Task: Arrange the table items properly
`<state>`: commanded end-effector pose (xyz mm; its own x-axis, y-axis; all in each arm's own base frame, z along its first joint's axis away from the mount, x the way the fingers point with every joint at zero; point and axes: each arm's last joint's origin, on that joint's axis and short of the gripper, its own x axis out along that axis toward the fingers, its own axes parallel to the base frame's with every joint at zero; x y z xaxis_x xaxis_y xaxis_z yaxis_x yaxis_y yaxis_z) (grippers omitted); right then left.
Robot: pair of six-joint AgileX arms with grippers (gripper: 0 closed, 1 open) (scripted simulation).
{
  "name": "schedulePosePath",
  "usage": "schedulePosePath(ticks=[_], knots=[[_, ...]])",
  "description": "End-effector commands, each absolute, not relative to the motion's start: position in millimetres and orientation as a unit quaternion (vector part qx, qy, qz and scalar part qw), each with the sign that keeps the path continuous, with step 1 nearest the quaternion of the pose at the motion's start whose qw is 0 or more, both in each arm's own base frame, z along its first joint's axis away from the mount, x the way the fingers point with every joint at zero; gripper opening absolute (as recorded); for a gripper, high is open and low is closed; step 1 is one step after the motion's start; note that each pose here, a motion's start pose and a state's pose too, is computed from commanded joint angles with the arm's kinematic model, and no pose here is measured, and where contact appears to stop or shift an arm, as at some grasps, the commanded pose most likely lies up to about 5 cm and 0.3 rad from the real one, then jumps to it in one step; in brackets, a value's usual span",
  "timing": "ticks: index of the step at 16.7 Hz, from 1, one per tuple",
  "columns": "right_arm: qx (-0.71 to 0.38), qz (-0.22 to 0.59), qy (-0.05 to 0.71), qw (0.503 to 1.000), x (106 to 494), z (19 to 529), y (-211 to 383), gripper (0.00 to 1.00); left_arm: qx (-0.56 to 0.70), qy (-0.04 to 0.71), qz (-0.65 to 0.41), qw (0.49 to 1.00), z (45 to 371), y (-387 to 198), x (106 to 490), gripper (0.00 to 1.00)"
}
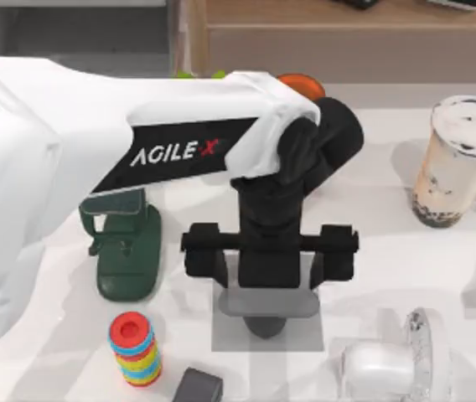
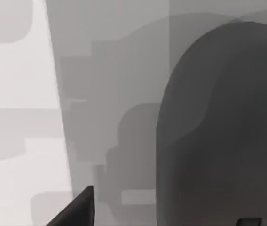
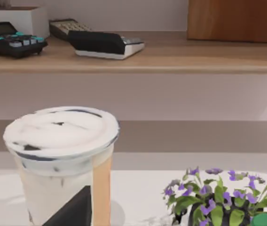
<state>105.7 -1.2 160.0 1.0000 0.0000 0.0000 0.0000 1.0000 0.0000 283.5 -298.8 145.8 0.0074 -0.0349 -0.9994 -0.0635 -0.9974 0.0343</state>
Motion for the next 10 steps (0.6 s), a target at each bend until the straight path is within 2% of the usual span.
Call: schedulePosePath(ticks=[5, 8, 10], knots=[[0.0, 0.0, 0.0, 1.0, 106, 160, -1, 1.0, -0.755, 0.153, 0.635, 0.054, 198, -282, 306, 1.0], [0.0, 0.0, 0.0, 1.0, 106, 160, -1, 1.0, -0.784, 0.235, 0.561, 0.123, 236, -258, 323, 1.0], [0.0, 0.0, 0.0, 1.0, 106, 160, -1, 1.0, -0.795, 0.281, 0.502, 0.191, 261, -234, 335, 1.0]])
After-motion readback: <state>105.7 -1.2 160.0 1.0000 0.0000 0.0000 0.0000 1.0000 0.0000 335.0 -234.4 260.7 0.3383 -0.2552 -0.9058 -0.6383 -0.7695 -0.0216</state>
